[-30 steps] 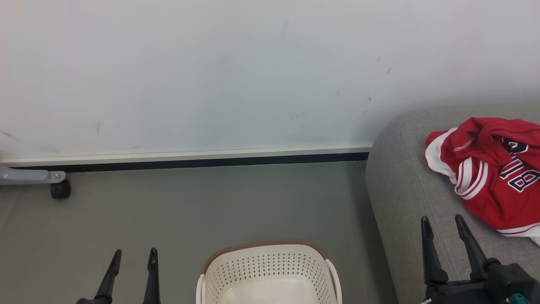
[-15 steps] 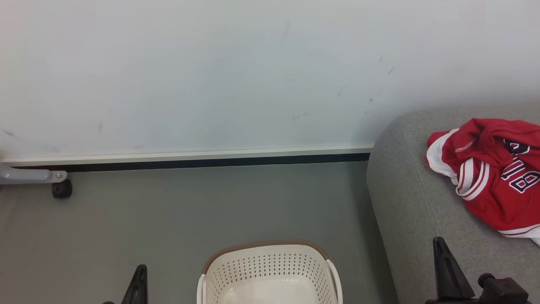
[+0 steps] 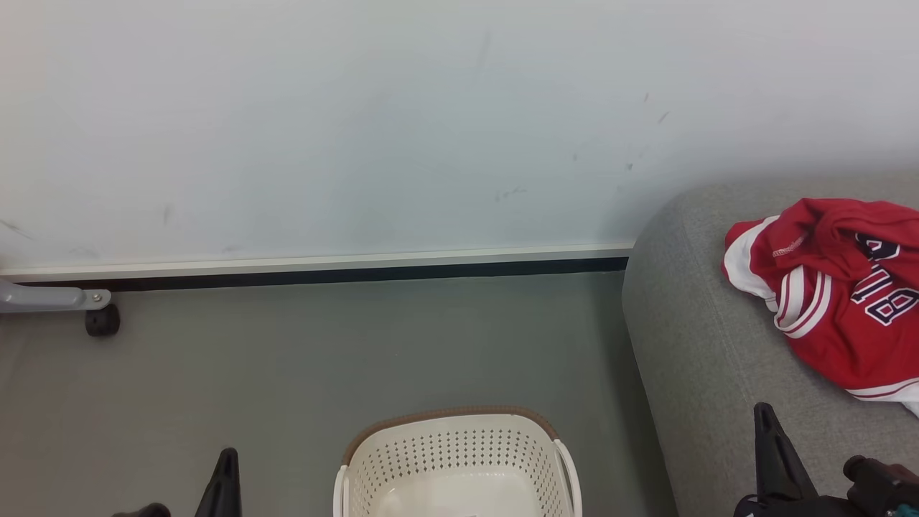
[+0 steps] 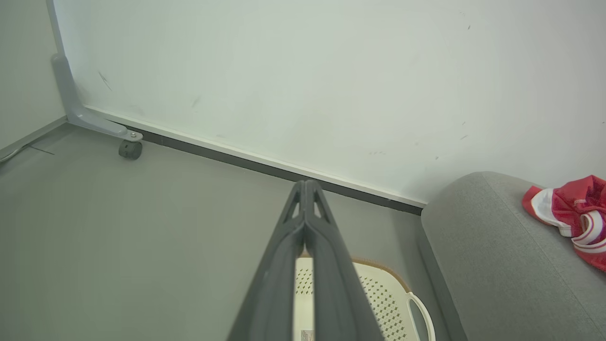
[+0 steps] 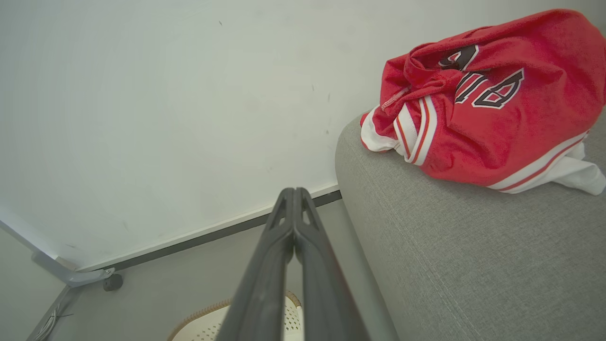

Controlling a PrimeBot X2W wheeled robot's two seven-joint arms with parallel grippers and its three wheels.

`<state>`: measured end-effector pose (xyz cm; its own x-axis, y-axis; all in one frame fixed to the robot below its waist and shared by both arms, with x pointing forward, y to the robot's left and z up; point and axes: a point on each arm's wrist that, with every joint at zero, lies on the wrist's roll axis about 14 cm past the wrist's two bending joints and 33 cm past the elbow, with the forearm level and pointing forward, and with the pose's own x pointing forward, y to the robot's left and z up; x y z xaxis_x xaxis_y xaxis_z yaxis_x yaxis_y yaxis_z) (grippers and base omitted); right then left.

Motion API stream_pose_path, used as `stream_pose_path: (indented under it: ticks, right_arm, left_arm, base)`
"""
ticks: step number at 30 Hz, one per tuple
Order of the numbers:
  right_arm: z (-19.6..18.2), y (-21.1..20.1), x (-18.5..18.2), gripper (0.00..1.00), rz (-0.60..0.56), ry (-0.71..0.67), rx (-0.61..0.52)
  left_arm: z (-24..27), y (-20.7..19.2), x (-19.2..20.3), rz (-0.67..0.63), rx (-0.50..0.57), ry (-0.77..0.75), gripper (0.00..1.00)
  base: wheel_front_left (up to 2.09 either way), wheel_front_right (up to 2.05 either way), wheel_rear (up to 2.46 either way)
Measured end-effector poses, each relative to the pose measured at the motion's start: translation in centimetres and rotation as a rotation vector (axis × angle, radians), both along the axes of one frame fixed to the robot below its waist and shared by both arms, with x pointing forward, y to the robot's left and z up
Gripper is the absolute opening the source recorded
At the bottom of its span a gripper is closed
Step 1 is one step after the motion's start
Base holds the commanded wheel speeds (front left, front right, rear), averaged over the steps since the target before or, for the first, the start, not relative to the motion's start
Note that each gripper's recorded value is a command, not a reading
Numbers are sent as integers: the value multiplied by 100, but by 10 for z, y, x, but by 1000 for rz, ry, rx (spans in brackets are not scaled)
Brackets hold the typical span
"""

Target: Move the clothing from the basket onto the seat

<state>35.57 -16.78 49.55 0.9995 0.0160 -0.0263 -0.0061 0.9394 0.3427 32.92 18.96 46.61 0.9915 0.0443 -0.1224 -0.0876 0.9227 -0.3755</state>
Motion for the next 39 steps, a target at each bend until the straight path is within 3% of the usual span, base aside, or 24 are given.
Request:
stream_pose_path:
  ticks: [39]
  right_arm:
    - [-20,-21,12,0,-80,122,591]
  left_arm:
    - [-6,4,23,67,-568,51,0]
  base:
    - [0,0,0]
